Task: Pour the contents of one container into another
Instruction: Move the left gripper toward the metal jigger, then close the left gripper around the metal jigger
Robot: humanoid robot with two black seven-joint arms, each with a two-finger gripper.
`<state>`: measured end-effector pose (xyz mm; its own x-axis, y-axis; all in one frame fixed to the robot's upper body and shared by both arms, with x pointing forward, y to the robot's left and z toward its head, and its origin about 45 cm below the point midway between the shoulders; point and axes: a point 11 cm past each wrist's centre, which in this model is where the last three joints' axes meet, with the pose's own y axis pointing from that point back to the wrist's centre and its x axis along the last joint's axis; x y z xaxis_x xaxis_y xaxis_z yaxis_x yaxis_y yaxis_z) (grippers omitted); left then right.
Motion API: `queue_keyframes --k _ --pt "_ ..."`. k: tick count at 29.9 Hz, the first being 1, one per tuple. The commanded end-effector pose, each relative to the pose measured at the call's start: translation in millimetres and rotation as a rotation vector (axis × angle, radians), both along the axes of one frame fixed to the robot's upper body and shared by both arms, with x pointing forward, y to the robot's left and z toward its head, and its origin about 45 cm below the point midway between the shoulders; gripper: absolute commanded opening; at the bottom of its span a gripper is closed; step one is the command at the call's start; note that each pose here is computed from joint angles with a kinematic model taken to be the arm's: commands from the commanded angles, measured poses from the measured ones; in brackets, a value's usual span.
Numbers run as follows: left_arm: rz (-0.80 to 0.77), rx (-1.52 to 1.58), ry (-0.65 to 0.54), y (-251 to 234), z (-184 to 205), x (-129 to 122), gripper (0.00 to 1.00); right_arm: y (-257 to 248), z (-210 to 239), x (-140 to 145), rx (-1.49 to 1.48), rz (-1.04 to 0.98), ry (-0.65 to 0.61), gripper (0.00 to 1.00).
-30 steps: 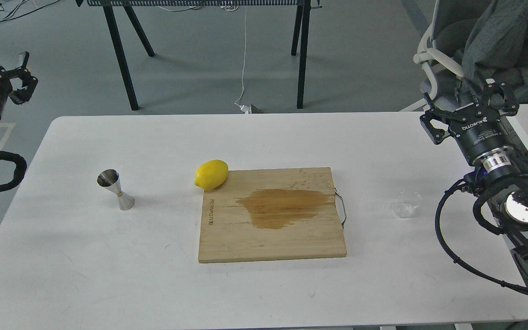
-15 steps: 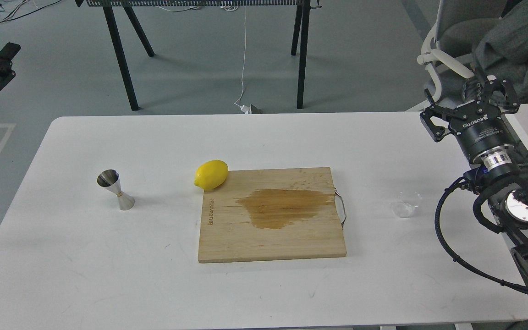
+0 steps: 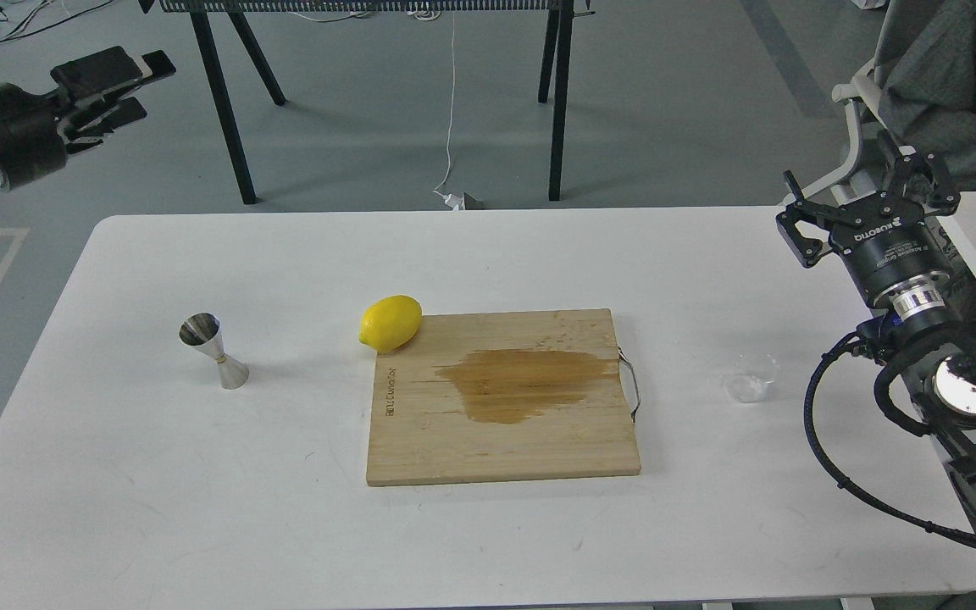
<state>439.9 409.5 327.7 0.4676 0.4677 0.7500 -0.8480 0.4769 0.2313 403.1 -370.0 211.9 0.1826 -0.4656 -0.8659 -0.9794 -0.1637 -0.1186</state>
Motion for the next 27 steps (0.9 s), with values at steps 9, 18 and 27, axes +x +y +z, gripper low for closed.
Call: queue_keyframes --k 9,18,27 --pt "0.166 0.167 -0.262 18 -49 -19 1.00 -5 -10 -4 -0.008 -0.011 0.027 0.99" --pt "0.147 0.239 -0.313 10 -90 -50 1.00 -5 -11 -5 -0.009 -0.010 0.030 0.99" --pt "0.070 0.311 -0.314 -5 -124 -72 1.00 -5 -15 -6 -0.011 -0.013 0.039 0.99"
